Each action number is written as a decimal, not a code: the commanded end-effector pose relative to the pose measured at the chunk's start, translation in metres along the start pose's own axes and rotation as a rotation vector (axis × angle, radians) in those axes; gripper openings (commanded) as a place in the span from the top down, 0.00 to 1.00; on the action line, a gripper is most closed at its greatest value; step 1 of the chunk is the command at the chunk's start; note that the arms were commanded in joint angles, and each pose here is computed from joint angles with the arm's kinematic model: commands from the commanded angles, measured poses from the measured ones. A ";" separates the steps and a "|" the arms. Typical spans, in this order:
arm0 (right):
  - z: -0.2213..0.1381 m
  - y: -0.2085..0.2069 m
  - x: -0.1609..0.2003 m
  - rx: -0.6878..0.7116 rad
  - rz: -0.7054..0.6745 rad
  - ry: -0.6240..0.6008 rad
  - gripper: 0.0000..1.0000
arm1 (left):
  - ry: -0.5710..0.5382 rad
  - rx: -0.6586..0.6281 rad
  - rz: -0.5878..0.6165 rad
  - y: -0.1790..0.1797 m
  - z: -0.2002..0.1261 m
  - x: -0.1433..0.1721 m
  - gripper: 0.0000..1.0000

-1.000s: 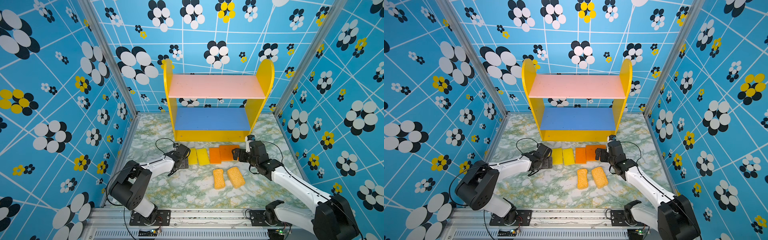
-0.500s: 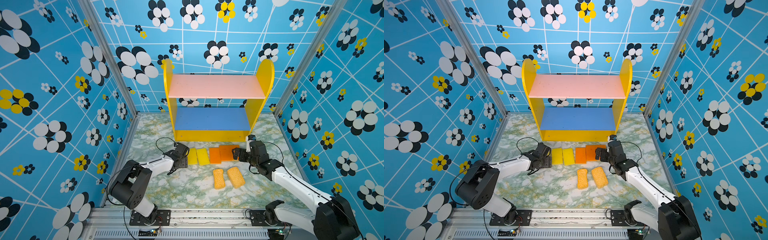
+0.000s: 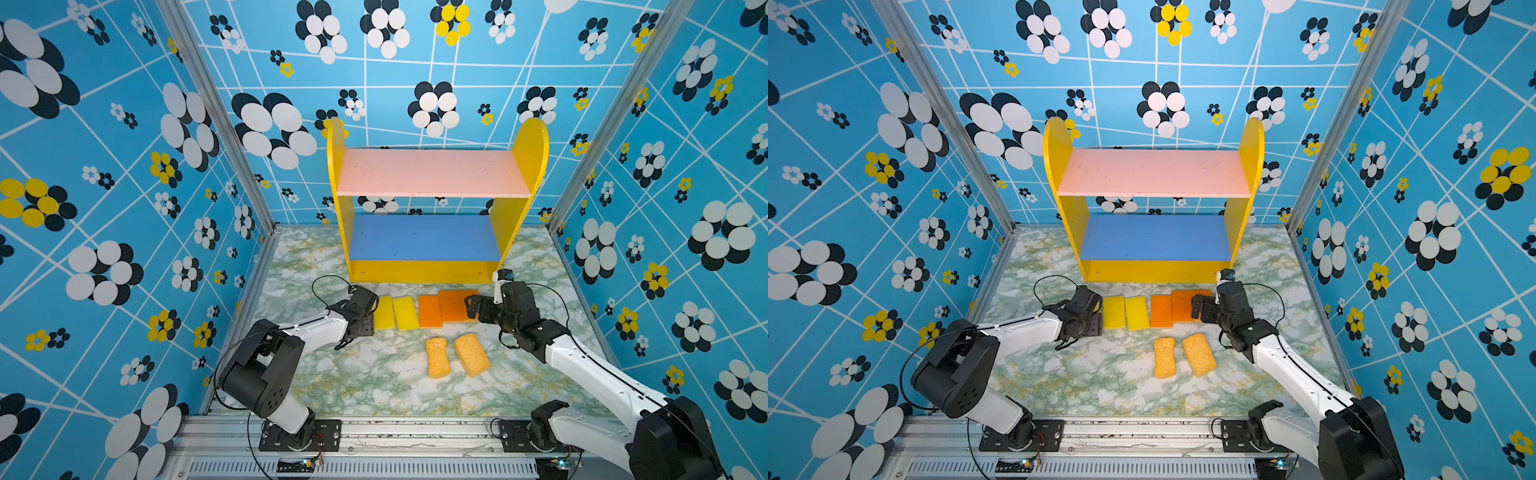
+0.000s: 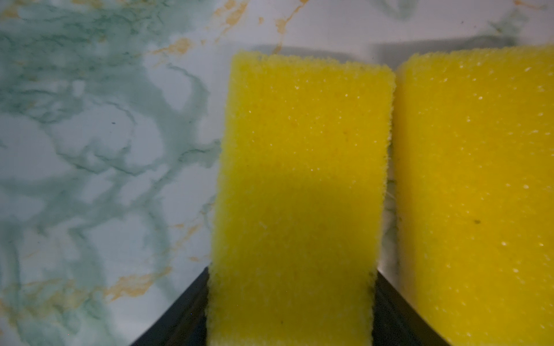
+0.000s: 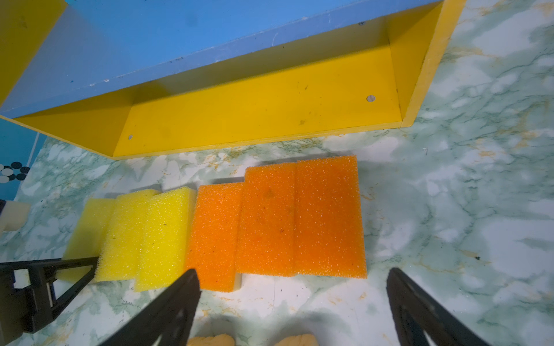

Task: Arrange cleaning sponges on a shelf
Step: Pick up the cleaning sponge from the center of the table.

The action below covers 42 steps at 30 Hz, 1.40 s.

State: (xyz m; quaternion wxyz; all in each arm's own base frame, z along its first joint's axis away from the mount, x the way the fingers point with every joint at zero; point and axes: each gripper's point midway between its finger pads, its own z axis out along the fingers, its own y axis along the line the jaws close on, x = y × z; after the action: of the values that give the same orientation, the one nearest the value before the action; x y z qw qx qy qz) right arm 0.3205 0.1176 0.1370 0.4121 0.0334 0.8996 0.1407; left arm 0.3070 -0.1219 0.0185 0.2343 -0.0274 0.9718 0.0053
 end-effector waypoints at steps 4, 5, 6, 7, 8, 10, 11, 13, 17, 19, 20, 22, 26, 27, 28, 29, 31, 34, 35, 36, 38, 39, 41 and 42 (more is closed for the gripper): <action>0.003 -0.004 0.006 0.025 -0.011 0.022 0.01 | 0.024 -0.009 -0.010 0.003 -0.007 -0.001 0.34; 0.003 -0.004 0.007 0.025 -0.012 0.022 0.01 | 0.024 -0.010 -0.008 0.004 -0.008 -0.002 0.34; 0.003 -0.004 0.007 0.025 -0.011 0.023 0.01 | 0.022 -0.012 -0.009 0.004 -0.011 -0.003 0.35; 0.003 -0.003 0.007 0.023 -0.012 0.023 0.01 | 0.017 -0.013 -0.010 0.005 -0.014 -0.005 0.35; 0.003 -0.004 0.007 0.026 -0.012 0.023 0.01 | 0.010 -0.016 -0.012 0.005 -0.017 -0.007 0.35; 0.004 -0.003 0.007 0.024 -0.012 0.024 0.01 | -0.008 -0.018 -0.018 0.007 -0.025 -0.012 0.34; 0.004 -0.004 0.007 0.025 -0.011 0.024 0.01 | -0.014 -0.017 -0.020 0.007 -0.028 -0.014 0.34; 0.005 -0.003 0.007 0.024 -0.012 0.027 0.01 | -0.030 -0.011 -0.025 0.008 -0.036 -0.018 0.34; 0.006 -0.002 0.008 0.022 -0.013 0.032 0.01 | -0.049 -0.008 -0.036 0.010 -0.049 -0.022 0.34; 0.007 -0.002 0.008 0.021 -0.013 0.034 0.01 | -0.059 0.001 -0.038 0.010 -0.058 -0.026 0.34; 0.007 -0.002 0.008 0.022 -0.012 0.034 0.01 | -0.066 0.011 -0.035 0.009 -0.062 -0.027 0.33; 0.007 -0.002 0.008 0.020 -0.014 0.034 0.01 | -0.081 0.037 -0.029 0.006 -0.073 -0.032 0.33; 0.008 -0.002 0.007 0.023 -0.015 0.033 0.01 | -0.127 0.084 -0.022 0.003 -0.100 -0.045 0.33; 0.008 -0.002 0.007 0.023 -0.015 0.034 0.01 | -0.141 0.094 -0.024 0.002 -0.108 -0.049 0.33; 0.008 -0.002 0.007 0.023 -0.016 0.035 0.01 | -0.154 0.105 -0.024 0.002 -0.116 -0.052 0.33; 0.008 -0.002 0.007 0.023 -0.016 0.034 0.01 | -0.167 0.116 -0.022 0.002 -0.123 -0.055 0.33; 0.009 -0.002 0.007 0.025 -0.015 0.037 0.01 | -0.192 0.140 -0.020 0.000 -0.138 -0.061 0.33; 0.010 -0.001 0.007 0.021 -0.019 0.043 0.01 | -0.255 0.209 -0.011 -0.007 -0.168 -0.074 0.33; 0.011 0.000 0.006 0.020 -0.020 0.046 0.01 | -0.279 0.232 -0.008 -0.010 -0.178 -0.078 0.33; 0.012 0.001 0.006 0.016 -0.024 0.049 0.01 | -0.307 0.253 -0.006 -0.011 -0.189 -0.082 0.33; 0.014 0.003 0.005 0.013 -0.026 0.056 0.01 | -0.355 0.272 -0.007 -0.011 -0.208 -0.090 0.33; 0.015 0.004 0.005 0.011 -0.026 0.059 0.01 | -0.375 0.278 -0.005 -0.010 -0.217 -0.093 0.33; 0.018 0.005 0.005 0.006 -0.026 0.065 0.01 | -0.405 0.286 -0.002 -0.009 -0.230 -0.098 0.33; 0.019 0.006 0.005 0.004 -0.024 0.067 0.01 | -0.417 0.294 0.005 -0.010 -0.236 -0.100 0.33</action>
State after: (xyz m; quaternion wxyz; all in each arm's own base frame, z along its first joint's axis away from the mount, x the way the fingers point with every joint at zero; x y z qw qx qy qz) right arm 0.3267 0.1212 0.1166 0.3820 0.0309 0.9145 0.1296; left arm 0.2957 -0.1315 0.2585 0.4237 -0.0093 0.8965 -0.1288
